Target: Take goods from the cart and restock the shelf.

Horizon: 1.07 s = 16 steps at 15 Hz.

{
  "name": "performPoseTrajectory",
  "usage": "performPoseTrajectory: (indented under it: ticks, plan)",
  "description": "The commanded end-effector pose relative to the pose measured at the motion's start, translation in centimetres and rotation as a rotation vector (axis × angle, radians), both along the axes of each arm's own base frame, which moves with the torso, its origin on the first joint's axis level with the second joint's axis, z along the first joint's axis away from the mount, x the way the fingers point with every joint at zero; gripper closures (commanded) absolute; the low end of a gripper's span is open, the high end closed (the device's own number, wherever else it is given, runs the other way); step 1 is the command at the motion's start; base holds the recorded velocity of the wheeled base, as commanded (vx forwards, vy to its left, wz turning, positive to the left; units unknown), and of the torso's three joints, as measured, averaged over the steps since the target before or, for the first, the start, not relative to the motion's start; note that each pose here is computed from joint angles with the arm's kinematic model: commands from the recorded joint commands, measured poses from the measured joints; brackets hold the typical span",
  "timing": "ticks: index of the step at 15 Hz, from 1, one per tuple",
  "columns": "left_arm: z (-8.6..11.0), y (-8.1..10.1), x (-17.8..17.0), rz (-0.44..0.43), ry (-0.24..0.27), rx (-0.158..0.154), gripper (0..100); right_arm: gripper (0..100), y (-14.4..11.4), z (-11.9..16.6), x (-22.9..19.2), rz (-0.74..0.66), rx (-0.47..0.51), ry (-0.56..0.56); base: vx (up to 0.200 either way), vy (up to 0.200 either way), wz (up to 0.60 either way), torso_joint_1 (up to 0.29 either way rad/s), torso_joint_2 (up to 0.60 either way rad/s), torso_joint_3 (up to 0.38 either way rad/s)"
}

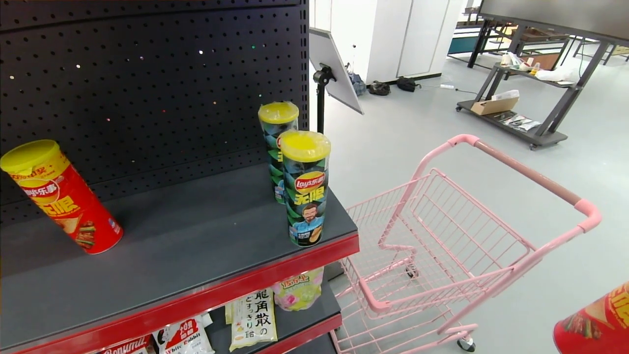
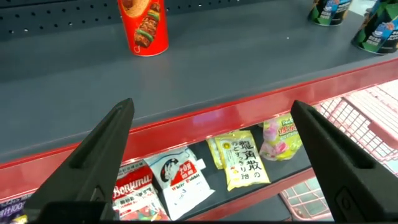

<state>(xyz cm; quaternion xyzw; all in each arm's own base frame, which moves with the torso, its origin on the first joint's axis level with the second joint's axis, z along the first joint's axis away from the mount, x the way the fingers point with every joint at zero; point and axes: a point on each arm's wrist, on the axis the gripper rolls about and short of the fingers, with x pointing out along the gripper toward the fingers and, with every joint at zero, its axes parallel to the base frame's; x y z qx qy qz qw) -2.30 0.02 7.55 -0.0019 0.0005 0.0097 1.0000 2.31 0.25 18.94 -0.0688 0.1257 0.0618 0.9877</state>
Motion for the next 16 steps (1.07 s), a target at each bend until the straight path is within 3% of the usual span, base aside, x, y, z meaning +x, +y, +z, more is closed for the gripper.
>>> performPoseTrajectory:
  ticks: [1, 7, 12, 16]
  plan:
    - [0.0, 0.0, 0.0, 0.001, 0.0, -0.001, 0, 100, 0.0, -0.2, 0.0, 0.005, 0.0, 0.007, 0.0, 0.0, 0.6, 0.022, 0.0, 0.002]
    - [0.0, 0.0, 0.0, 0.002, 0.002, -0.001, 0, 100, 0.0, -0.8, 0.1, 0.006, -0.001, 0.022, 0.0, 0.0, 0.6, 0.005, 0.0, 0.0]
    - [0.0, 0.0, 0.0, 0.001, 0.0, -0.001, 0, 100, -0.1, -2.6, -1.9, 0.026, 0.011, -0.04, 0.0, 0.0, 0.0, 0.0, 0.0, 0.0]
    - [0.0, 0.0, 0.0, 0.001, 0.0, -0.001, 0, 100, -0.1, -4.3, -3.8, 0.107, 0.043, -0.111, 0.0, 0.2, 0.0, 0.002, 0.0, 0.001]
